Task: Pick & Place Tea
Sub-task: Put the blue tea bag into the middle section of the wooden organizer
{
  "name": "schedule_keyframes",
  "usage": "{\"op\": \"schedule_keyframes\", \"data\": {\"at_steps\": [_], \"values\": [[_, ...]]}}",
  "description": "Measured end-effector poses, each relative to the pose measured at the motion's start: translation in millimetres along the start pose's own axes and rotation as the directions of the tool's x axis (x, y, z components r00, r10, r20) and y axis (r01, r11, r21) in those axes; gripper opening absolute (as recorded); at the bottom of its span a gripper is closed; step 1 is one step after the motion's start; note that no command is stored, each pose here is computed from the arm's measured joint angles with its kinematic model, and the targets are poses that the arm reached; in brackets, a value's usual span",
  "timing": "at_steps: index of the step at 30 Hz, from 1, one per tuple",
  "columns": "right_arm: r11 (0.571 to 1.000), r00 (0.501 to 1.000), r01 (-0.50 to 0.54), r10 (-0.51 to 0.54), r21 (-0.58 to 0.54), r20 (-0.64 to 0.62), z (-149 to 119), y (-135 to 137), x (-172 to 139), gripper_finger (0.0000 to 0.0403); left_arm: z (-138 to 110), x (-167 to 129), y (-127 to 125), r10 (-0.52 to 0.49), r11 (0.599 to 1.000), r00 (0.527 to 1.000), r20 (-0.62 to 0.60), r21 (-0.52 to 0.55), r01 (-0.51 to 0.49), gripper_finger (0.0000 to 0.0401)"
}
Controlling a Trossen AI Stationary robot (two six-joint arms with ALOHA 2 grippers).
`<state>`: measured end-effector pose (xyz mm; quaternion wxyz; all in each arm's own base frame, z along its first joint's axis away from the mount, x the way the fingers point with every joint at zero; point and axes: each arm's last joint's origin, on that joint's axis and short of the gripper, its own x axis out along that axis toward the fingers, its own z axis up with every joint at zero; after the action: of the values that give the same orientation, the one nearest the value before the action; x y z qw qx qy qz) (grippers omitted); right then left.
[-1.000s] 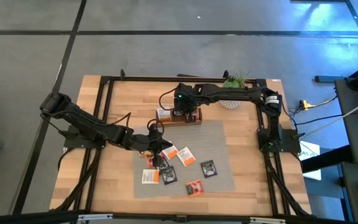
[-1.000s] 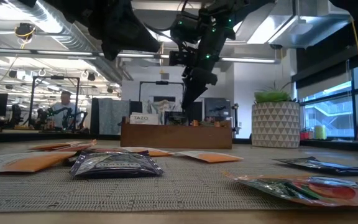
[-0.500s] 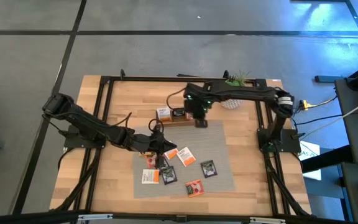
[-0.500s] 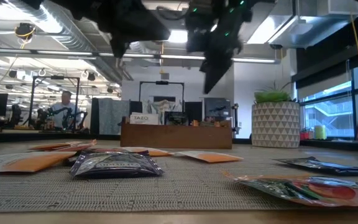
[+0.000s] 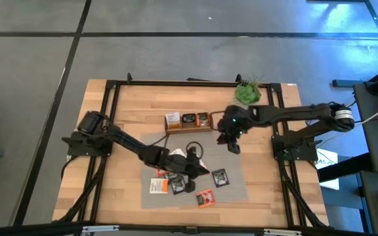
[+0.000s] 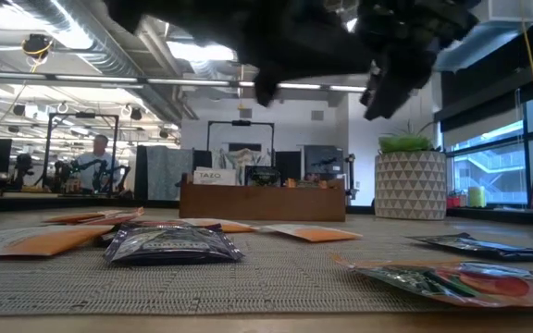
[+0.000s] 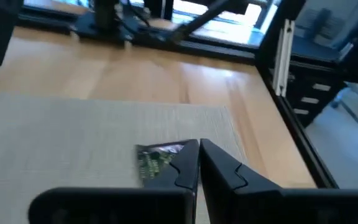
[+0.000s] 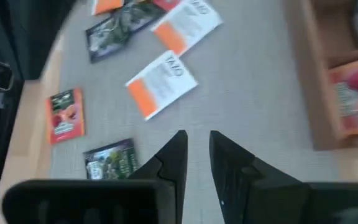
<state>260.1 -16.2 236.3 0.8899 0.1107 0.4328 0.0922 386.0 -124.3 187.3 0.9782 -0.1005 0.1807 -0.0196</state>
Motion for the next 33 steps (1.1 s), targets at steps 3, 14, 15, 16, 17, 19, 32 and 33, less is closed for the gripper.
{"op": "schedule_keyframes", "data": {"at_steps": [3,14,15,16,17,19,32,33], "values": [[1.0,1.0,-0.024,0.024,0.011,-0.009,-14,5,9,0.0071,-2,16,-1,-0.052,0.999,0.999,-0.01,-0.006,0.052,0.0012],[0.988,0.992,-0.111,0.116,0.108,-0.043,-39,11,29,0.0102,-7,42,1,-0.057,0.998,0.998,-0.03,0.016,0.057,0.001],[0.988,0.992,-0.114,0.119,0.109,-0.038,-39,12,30,0.0112,-8,46,0,-0.058,0.998,0.998,-0.025,0.015,0.059,0.0011],[0.987,0.992,-0.116,0.119,0.11,-0.028,-37,13,31,0.0122,-11,48,0,-0.053,0.998,0.998,-0.036,0.017,0.054,0.0012],[0.987,0.993,-0.113,0.116,0.117,-0.02,-37,13,31,0.0131,-14,50,0,-0.048,0.999,0.998,-0.05,0.02,0.049,0.0012],[0.986,0.993,-0.113,0.115,0.124,-0.004,-35,15,32,0.0147,-16,58,-5,-0.055,0.998,0.998,-0.038,0.021,0.056,0.0013],[0.997,0.997,-0.05,0.053,0.059,-0.058,-45,48,40,0.0173,-50,89,-26,-0.02,0.999,0.996,-0.082,0.035,0.022,0.0012],[0.997,0.997,-0.029,0.034,0.066,-0.064,-47,49,40,0.0173,-52,90,-27,-0.011,0.999,0.996,-0.09,0.034,0.014,0.0011]]}}
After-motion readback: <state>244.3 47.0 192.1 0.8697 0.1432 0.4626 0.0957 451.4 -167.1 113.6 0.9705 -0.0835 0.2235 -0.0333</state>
